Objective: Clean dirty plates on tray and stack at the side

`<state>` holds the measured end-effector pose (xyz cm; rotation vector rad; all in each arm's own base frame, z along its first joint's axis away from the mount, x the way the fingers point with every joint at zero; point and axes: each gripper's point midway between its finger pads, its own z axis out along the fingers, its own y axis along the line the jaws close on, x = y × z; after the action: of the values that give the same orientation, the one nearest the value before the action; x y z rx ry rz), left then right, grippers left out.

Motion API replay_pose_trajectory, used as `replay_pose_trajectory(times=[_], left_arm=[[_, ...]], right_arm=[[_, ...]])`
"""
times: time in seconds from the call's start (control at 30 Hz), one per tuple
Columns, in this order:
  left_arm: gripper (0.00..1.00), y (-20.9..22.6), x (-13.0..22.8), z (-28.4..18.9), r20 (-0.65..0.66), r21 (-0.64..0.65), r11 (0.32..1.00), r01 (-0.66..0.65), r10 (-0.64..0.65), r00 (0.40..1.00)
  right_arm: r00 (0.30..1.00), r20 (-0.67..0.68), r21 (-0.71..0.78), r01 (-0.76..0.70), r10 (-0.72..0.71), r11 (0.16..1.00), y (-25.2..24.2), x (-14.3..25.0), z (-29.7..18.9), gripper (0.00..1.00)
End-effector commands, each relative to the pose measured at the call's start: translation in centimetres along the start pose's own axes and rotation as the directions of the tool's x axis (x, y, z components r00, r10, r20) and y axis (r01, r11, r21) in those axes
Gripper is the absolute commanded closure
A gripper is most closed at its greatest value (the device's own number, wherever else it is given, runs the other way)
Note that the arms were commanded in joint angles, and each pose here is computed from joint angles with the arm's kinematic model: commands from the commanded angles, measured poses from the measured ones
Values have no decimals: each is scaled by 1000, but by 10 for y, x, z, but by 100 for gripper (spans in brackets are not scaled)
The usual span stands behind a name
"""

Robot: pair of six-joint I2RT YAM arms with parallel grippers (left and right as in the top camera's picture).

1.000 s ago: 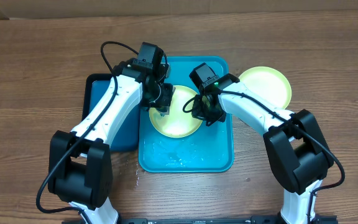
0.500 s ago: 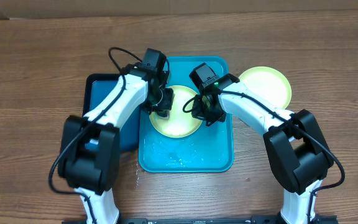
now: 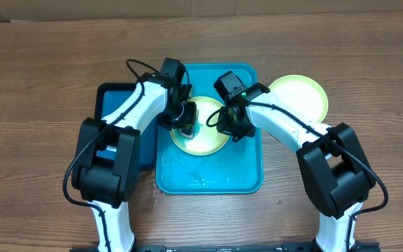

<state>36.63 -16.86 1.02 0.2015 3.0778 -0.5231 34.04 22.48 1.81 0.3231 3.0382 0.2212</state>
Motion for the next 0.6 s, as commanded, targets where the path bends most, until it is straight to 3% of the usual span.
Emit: replay_pose_trajectory(times=[0.0,0.17,0.5,0.57], left_arm=[[96,-34,23,21,-108,222,974,-34,60,992],[96,-43,15,7,-93,291,956,-23,52,994],[96,-61,-8,-62,30,263,958,-110,105,994],[96,-58,-10,-73,65,223,967,-124,113,992]], right_arm=[[1000,-3,-10,1,-1,1000,3,2,1,96],[1000,-3,-9,1,-1,1000,3,2,1,96],[1000,0,-12,2,-2,1000,4,1,1,96],[1000,2,-15,2,-2,1000,4,1,1,90]])
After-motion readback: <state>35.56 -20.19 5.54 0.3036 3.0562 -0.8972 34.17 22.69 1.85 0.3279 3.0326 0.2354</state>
